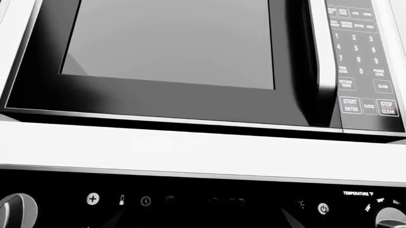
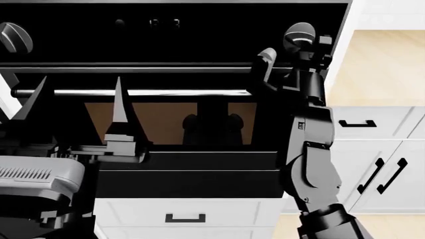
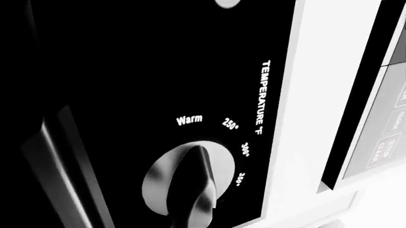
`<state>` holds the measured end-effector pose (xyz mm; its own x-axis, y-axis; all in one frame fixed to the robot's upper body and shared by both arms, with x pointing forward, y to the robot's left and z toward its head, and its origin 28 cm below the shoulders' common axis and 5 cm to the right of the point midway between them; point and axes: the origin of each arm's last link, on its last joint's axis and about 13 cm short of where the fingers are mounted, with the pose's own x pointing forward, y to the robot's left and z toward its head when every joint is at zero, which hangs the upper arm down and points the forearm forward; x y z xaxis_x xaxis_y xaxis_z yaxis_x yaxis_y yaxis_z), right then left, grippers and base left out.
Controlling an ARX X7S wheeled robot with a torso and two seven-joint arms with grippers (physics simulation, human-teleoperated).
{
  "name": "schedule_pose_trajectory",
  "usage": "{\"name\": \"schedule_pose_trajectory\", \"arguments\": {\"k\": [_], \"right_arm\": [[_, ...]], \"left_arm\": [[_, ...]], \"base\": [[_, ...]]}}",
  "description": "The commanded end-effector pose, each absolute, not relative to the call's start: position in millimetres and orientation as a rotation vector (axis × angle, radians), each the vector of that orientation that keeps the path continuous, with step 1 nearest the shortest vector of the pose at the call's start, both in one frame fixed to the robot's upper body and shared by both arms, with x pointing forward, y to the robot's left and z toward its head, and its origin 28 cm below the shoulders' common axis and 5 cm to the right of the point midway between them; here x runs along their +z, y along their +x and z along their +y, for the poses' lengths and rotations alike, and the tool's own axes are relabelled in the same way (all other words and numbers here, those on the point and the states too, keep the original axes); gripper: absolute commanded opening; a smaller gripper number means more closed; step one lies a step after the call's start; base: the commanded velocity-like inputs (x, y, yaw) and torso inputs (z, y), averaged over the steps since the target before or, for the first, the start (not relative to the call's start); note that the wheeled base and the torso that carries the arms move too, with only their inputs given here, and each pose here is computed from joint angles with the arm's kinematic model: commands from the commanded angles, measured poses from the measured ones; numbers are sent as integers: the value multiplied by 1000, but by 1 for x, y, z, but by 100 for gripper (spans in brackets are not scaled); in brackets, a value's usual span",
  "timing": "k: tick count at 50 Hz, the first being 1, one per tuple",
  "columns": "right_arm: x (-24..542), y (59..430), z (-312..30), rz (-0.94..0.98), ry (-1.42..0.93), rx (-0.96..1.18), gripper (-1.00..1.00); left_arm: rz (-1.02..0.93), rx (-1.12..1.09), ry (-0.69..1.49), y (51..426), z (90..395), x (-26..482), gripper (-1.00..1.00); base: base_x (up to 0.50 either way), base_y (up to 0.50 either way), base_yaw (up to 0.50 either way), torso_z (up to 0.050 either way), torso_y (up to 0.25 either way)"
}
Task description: Preheat the oven by turning the temperature knob.
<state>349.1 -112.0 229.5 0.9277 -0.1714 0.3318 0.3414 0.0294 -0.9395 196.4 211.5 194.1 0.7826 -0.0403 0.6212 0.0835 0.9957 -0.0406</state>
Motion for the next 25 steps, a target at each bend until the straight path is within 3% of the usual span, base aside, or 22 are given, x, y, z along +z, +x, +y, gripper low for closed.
{"name": "schedule_pose_trajectory", "arguments": {"k": [1,25], "right_arm": [[264,358,-121,-202,-1473,-447,-100],[265,358,-125,-174,-1277,-418,-100]], "left_arm": [[-669,-65,-68,197,212,194,100],[-666,-65,-69,197,212,194,100]], "base": [[27,0,8,0,0],[28,-3,8,5,0]]}}
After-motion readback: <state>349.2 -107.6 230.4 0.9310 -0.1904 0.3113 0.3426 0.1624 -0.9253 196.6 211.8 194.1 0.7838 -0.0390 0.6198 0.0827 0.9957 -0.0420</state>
